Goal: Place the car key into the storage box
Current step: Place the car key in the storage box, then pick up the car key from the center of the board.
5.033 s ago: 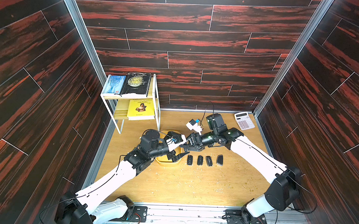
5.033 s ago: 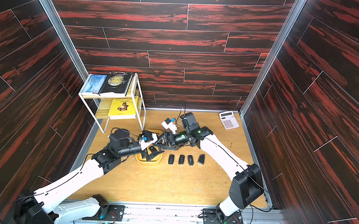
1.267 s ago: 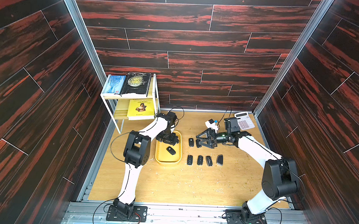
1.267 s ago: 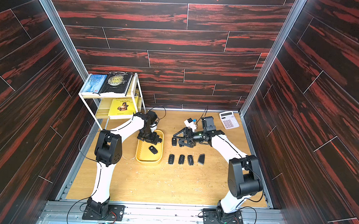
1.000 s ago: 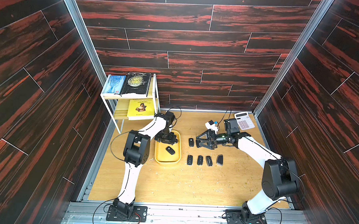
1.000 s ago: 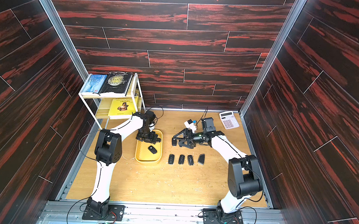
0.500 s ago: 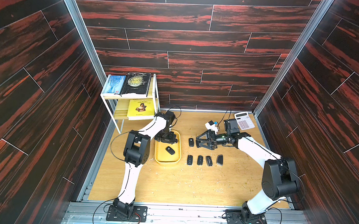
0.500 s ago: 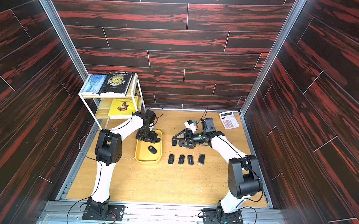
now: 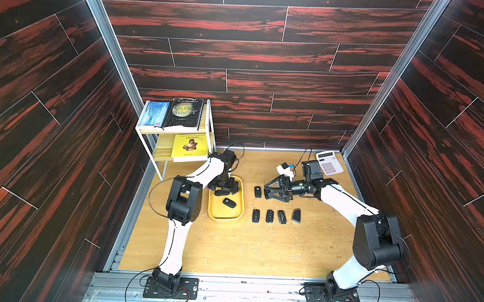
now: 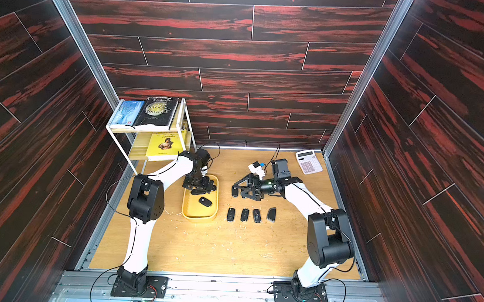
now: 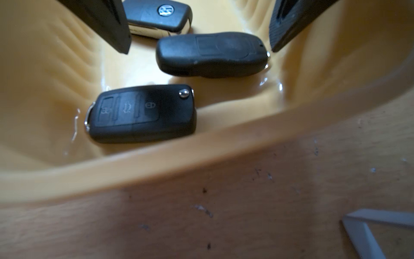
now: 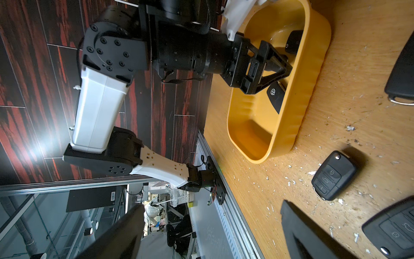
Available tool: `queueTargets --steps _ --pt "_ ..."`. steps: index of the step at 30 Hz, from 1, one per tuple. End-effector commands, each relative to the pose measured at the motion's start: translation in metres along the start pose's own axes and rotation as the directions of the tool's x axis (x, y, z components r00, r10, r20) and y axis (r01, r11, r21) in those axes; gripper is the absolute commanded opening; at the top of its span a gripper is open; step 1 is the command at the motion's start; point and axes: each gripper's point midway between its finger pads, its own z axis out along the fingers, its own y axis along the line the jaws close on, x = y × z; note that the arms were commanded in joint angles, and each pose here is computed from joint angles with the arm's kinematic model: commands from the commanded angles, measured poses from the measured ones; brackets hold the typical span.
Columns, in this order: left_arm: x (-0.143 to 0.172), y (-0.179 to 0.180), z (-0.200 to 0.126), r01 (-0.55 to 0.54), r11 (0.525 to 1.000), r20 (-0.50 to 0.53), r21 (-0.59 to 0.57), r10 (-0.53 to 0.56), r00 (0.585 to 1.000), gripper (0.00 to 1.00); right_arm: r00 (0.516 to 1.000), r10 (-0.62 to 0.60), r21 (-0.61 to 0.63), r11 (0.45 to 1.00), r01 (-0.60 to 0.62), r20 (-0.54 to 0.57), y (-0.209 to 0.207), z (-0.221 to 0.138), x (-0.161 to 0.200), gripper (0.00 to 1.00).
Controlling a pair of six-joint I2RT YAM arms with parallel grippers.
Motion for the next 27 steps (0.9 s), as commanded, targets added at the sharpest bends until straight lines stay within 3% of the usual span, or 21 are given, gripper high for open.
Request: queueTargets --steps 1,4,6,7,9,11,12,14,16,18,21,24,27 --pt "-0.015 -0.017 -0.063 0.006 0.997 0.166 0.077 -0.019 0.986 1.0 1.0 -0.022 -0.003 1.0 0.022 0.0 0.003 -0.002 -0.001 0.99" --pt "-0.016 -0.034 -0.113 0.011 0.988 0.247 0.153 -0.049 0.968 1.0 0.999 -0.036 0.012 0.999 0.036 0.009 0.002 -0.002 -0.007 0.99" --pt "-0.016 -0.052 -0.163 -0.057 0.976 0.378 0.209 -0.027 0.925 1.0 0.999 -0.05 0.035 0.998 0.049 0.021 0.002 -0.003 -0.011 0.98" --pt "-0.015 -0.061 -0.187 -0.104 0.967 0.464 0.234 -0.017 0.886 1.0 0.998 -0.051 0.06 0.997 0.049 0.03 -0.001 -0.003 -0.014 0.99" --pt "-0.016 -0.079 -0.252 -0.175 0.913 0.658 0.369 -0.124 0.743 1.0 0.998 -0.05 0.118 0.992 0.045 0.045 -0.008 -0.005 -0.018 0.99" --pt "-0.008 -0.088 -0.298 -0.257 0.848 0.734 0.464 -0.206 0.647 1.0 0.997 -0.039 0.187 0.982 0.025 0.07 -0.02 -0.01 -0.025 0.99" --pt "-0.002 -0.089 -0.312 -0.263 0.828 0.745 0.495 -0.249 0.619 1.0 0.996 -0.039 0.229 0.973 0.02 0.08 -0.027 -0.013 -0.027 0.99" --pt "0.01 -0.099 -0.327 -0.317 0.764 0.739 0.561 -0.291 0.608 1.0 0.994 -0.045 0.361 0.933 0.007 0.098 -0.046 -0.021 -0.033 0.98" --pt "0.017 -0.11 -0.333 -0.351 0.706 0.711 0.614 -0.303 0.635 1.0 0.994 -0.048 0.516 0.856 -0.011 0.101 -0.069 -0.035 -0.037 0.98" --pt "0.025 -0.123 -0.332 -0.356 0.63 0.642 0.69 -0.305 0.704 1.0 0.994 -0.037 0.69 0.723 -0.043 0.102 -0.099 -0.057 -0.035 0.98" --pt "0.036 -0.137 -0.327 -0.348 0.542 0.558 0.765 -0.286 0.779 1.0 0.995 -0.015 0.846 0.527 -0.08 0.103 -0.131 -0.09 -0.022 0.99" --pt "0.044 -0.135 -0.336 -0.362 0.529 0.572 0.768 -0.311 0.759 1.0 0.995 0.011 0.898 0.43 -0.091 0.095 -0.148 -0.106 -0.004 0.98" --pt "0.054 -0.128 -0.347 -0.373 0.549 0.597 0.748 -0.313 0.739 1.0 0.994 0.037 0.913 0.393 -0.112 0.106 -0.157 -0.112 0.012 0.98"
